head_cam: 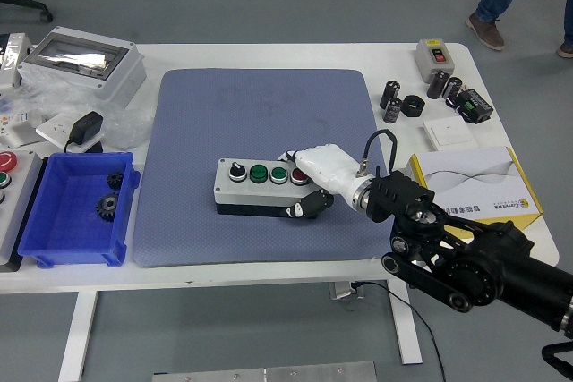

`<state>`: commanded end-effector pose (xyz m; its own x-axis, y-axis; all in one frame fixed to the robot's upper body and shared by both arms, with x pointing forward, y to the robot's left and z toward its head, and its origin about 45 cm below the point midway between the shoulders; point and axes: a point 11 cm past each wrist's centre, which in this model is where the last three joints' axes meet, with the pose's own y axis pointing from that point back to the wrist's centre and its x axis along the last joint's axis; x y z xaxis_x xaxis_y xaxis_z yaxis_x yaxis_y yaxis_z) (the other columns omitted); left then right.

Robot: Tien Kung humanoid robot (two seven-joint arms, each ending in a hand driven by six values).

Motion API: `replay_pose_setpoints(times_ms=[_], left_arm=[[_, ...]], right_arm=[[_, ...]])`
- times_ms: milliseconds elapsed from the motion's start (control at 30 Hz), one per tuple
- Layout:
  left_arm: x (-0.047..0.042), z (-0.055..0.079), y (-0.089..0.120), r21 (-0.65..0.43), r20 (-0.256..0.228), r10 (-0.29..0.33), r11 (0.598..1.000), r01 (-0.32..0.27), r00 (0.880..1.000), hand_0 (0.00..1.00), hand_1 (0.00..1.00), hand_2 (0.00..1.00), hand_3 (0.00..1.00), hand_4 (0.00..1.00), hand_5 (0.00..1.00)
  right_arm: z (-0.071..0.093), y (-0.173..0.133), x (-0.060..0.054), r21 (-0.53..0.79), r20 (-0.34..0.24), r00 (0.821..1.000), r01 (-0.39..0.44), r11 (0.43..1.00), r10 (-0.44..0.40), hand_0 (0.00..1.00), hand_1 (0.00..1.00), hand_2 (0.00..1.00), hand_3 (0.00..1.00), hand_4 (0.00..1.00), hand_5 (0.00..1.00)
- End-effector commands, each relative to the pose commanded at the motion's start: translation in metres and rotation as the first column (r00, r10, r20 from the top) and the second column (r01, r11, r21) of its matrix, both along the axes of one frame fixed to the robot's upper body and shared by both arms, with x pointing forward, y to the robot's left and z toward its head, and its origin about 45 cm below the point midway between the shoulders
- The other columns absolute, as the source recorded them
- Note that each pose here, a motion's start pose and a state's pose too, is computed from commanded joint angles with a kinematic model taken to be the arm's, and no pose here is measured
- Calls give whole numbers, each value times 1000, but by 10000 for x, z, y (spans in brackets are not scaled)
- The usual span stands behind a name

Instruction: Pick up the button,place it on the desk,press the button,press the button

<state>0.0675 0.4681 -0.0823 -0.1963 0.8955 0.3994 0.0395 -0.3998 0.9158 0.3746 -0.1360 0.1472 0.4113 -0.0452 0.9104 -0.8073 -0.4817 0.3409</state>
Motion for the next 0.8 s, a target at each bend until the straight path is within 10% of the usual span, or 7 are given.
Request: replay_pose_setpoints(times_ms=[100, 133, 300, 333, 800], left_arm=[[-1, -1, -1, 0, 0, 0, 1000, 0, 1000, 623, 494, 493, 588, 239, 55], [-1, -1, -2, -1, -1, 0, 1000, 0, 1000, 623, 494, 493, 587, 238, 56], [-4, -1, -2, -1, -1, 0, 1000, 0, 1000, 623, 494, 493, 587, 238, 56], [-4, -1, -2, -1, -1, 0, 1000, 0, 1000, 623, 493, 493, 587, 234, 53], [-2, -2, -3, -4, 0, -1, 1000, 1, 1000, 623, 491, 493, 587, 229, 49]], right_arm=[[6, 0, 0, 2, 1, 1000, 1, 1000, -1, 700, 628, 592, 602, 272, 161], [10, 1, 0, 4, 2, 1000, 1, 1000, -1, 800, 726, 712, 701, 453, 210], [30, 1, 2, 9, 9, 1000, 1, 1000, -1, 800, 726, 712, 701, 453, 210], [36, -1, 3, 10, 11, 1000, 1, 1000, -1, 852, 788, 809, 821, 608, 235], [59, -32, 5, 15, -3, 1000, 14, 1000, -14, 854, 817, 844, 902, 661, 214]])
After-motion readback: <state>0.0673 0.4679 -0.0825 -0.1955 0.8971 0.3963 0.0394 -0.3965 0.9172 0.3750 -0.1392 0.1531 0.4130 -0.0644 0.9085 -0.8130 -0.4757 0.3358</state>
